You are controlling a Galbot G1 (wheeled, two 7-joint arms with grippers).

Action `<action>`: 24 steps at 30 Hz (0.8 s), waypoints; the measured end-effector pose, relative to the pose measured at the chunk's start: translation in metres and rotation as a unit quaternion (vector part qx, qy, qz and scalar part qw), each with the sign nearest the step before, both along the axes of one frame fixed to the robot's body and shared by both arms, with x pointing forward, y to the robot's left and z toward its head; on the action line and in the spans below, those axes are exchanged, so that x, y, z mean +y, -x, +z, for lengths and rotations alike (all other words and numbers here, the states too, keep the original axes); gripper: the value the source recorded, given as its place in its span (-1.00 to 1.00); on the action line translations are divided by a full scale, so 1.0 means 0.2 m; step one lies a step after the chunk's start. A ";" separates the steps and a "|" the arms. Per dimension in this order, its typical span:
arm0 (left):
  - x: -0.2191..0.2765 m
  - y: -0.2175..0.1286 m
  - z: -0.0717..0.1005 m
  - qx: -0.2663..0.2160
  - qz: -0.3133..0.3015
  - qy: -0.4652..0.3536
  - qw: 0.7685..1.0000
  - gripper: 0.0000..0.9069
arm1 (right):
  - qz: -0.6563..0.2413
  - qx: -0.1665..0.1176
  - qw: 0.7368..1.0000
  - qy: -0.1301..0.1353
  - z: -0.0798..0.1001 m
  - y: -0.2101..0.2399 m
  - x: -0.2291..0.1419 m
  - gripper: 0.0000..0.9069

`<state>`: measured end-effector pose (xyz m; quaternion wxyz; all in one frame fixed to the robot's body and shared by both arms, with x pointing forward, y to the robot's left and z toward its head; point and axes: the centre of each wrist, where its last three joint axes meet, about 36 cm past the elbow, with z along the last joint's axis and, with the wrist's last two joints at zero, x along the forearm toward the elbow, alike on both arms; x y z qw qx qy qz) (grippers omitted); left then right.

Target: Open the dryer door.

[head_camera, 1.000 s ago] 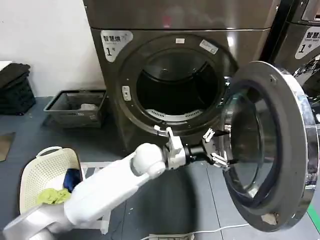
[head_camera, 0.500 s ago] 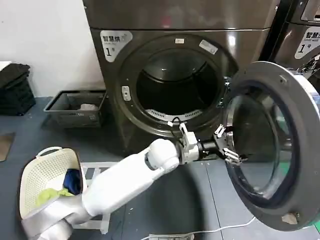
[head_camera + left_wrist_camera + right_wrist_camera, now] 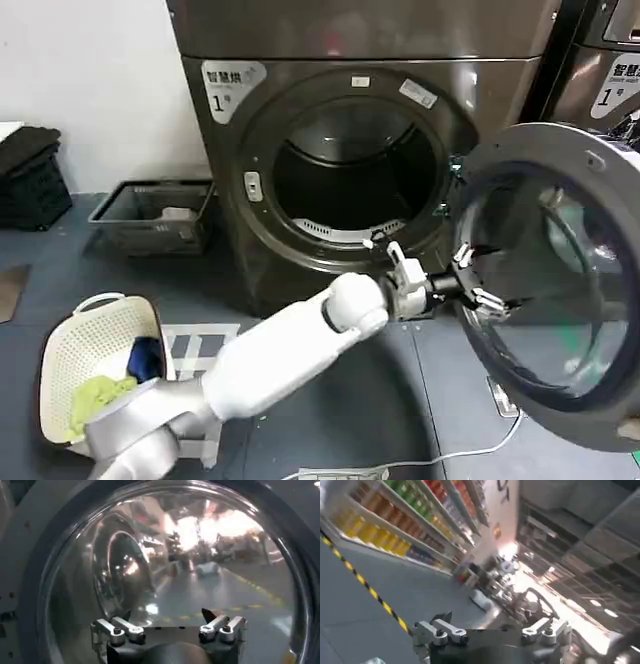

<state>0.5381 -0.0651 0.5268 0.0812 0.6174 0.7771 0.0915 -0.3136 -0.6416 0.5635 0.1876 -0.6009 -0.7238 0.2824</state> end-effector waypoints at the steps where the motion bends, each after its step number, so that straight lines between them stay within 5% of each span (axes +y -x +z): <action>1: -0.02 0.00 0.00 0.002 0.001 0.000 1.000 1.00 | -0.012 -0.001 1.000 0.001 0.00 0.01 0.02 1.00; 13: -0.23 -0.04 -0.01 0.008 0.005 0.003 1.000 1.00 | -0.101 -0.002 0.995 0.013 0.01 0.08 0.14 1.00; 24: -0.19 -0.16 -0.11 -0.004 0.049 -0.028 0.998 1.00 | -0.134 0.024 0.990 0.033 0.00 0.09 0.19 1.00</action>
